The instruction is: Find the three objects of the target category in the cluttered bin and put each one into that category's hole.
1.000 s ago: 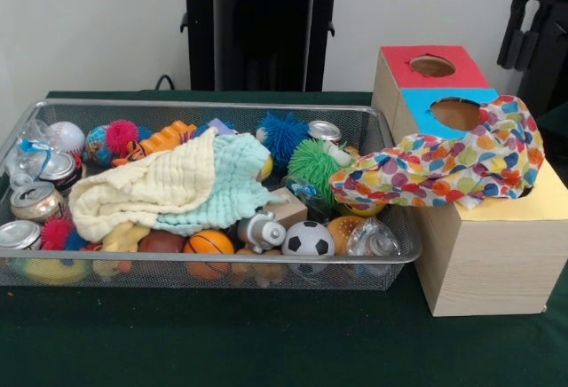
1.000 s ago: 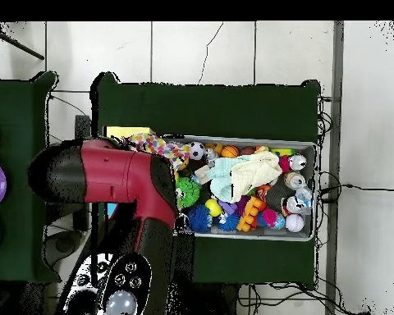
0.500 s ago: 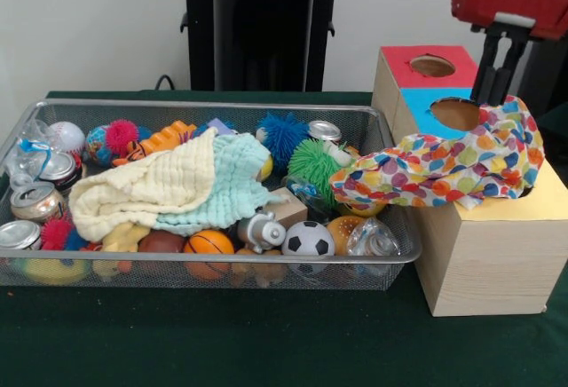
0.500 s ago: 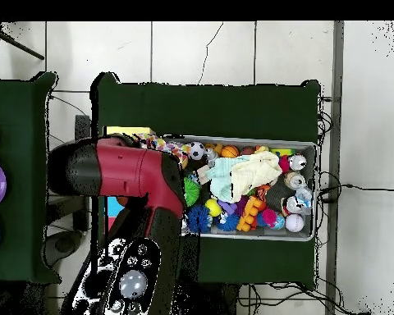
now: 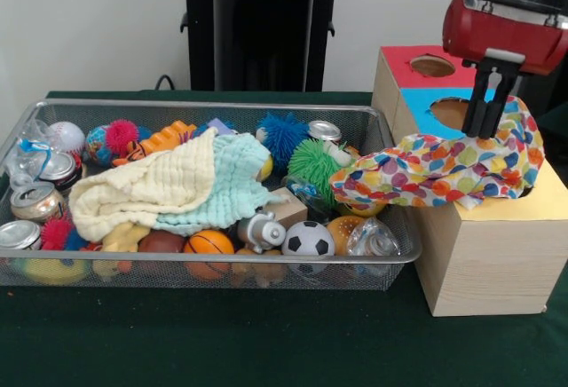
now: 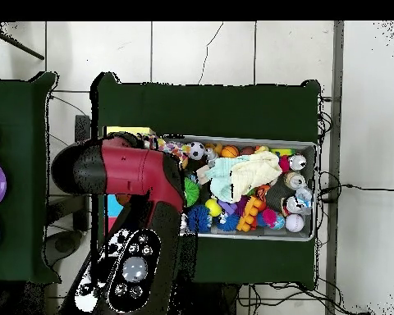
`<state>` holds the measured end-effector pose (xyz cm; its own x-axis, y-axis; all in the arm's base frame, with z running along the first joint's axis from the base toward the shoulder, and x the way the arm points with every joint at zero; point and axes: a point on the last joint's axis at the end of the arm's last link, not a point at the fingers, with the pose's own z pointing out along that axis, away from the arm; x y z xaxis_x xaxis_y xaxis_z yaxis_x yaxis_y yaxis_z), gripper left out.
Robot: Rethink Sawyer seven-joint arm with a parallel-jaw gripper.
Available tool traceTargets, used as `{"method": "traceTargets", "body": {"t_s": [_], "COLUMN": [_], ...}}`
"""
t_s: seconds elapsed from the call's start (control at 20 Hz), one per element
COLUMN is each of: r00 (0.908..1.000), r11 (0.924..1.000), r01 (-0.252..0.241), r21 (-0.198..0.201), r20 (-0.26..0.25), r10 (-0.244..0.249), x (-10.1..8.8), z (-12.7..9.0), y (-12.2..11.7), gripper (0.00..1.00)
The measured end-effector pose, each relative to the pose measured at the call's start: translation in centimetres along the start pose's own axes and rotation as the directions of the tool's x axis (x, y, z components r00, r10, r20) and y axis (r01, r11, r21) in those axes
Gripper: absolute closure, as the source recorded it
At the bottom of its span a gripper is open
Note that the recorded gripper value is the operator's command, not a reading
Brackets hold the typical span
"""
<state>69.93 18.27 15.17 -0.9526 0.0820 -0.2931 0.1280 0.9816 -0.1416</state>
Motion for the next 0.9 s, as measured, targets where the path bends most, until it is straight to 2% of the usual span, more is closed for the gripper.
{"method": "traceTargets", "body": {"t_s": [0.55, 0.9], "r00": [0.9999, 0.9994], "r11": [1.0000, 0.9998], "r01": [0.008, 0.011], "r21": [0.000, -0.018], "r20": [-0.014, -0.033], "r10": [-0.008, -0.012], "x": [0.7, 1.5], "z": [0.7, 1.4], "y": [0.6, 1.6], "gripper": [1.00, 1.00]}}
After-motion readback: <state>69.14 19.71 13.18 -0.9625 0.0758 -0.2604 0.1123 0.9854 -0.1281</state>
